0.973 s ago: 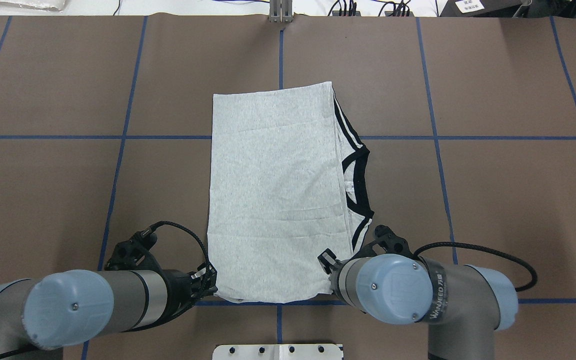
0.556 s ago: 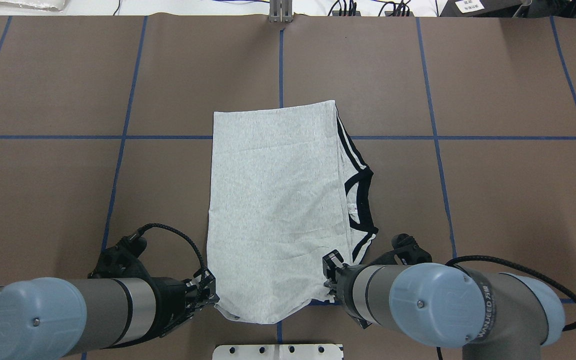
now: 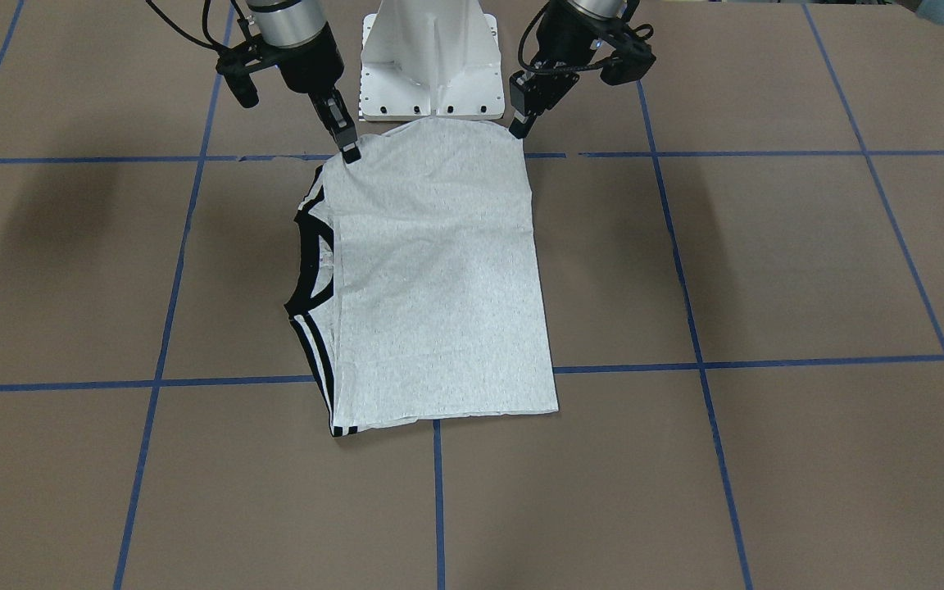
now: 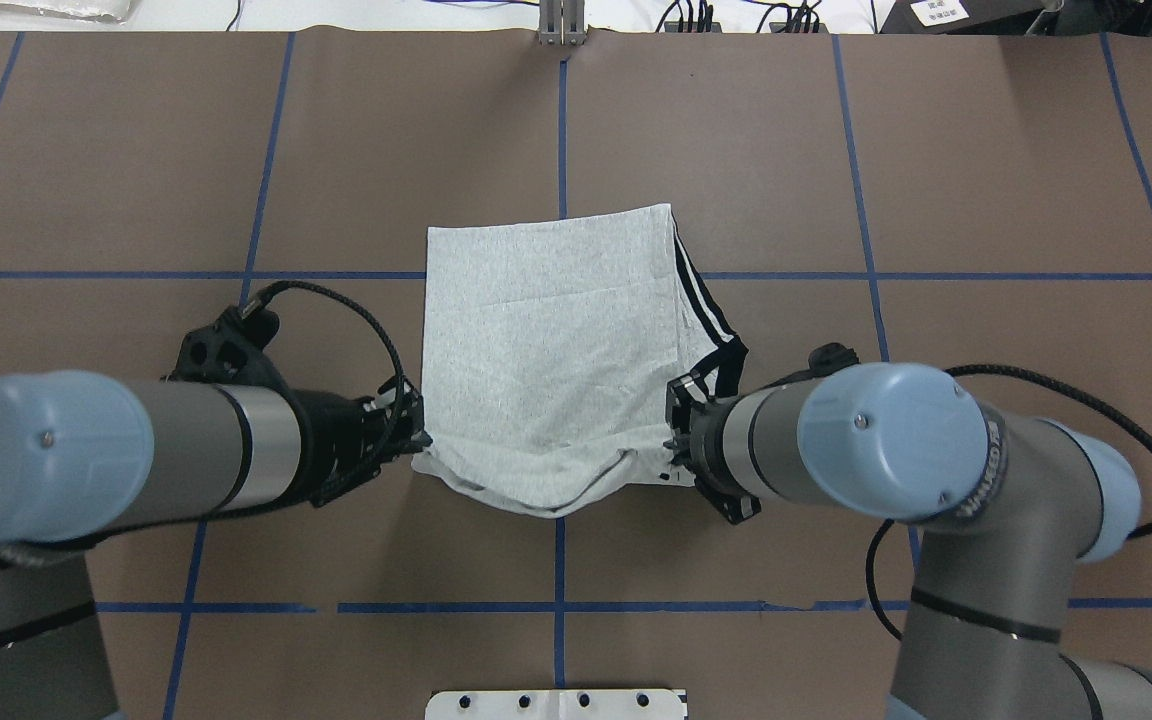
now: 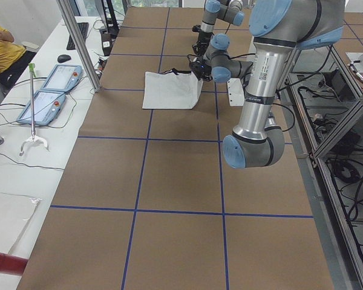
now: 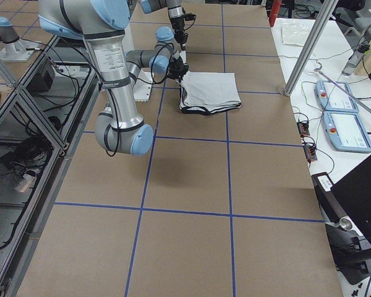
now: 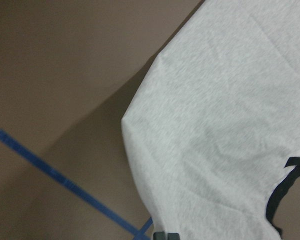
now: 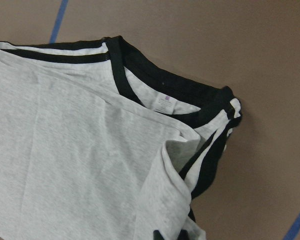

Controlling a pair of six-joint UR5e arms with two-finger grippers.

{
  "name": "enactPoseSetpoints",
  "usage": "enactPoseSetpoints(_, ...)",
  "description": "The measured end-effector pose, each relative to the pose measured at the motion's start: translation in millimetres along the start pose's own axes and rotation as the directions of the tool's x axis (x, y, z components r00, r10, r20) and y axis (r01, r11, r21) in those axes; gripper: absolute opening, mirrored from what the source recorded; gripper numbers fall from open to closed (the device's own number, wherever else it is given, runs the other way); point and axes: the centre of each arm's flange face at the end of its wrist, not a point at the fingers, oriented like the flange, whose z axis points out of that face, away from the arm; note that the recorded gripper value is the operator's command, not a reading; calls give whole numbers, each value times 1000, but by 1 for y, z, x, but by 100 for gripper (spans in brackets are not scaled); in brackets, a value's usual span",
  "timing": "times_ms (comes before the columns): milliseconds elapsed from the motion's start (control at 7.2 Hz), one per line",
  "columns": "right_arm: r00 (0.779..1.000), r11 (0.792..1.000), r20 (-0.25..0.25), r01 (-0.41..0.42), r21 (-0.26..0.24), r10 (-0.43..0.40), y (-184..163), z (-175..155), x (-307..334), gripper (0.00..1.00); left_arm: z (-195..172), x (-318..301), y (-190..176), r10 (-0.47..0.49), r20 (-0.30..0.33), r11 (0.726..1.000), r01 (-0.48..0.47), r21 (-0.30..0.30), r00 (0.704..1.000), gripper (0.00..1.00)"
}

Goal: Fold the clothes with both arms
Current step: 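Grasp both near corners and lift them away from the robot, then lay the near edge onto the far edge and open both grippers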

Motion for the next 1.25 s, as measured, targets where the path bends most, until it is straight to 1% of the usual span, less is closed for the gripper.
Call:
enactPoseSetpoints(417,1000,999,-10,8,47,-8,-40,18,-83,0,26,46,-81,76,16,990,-77,116,997,0)
enactPoseSetpoints(556,1000,998,-22,10,59,-9,-45,29,-110,0,38,56,-97,86,23,986,-89,140,996,0)
enactPoseSetpoints(695,999,997,-32,14,71,-12,-47,43,-131,0,52,63,-107,91,22,984,-93,150,996,0)
enactPoseSetpoints(973,999,996,-27,44,74,-42,-58,74,-157,0,84,64,-125,97,10,983,-97,158,995,0)
enactPoseSetpoints(1112,997,995,-36,65,76,-62,-64,88,-172,99,102,66,-141,103,7,980,-103,169,995,17)
enactPoseSetpoints(1251,994,992,-50,96,78,-93,-73,108,-189,100,121,71,-162,117,11,975,-117,190,993,53)
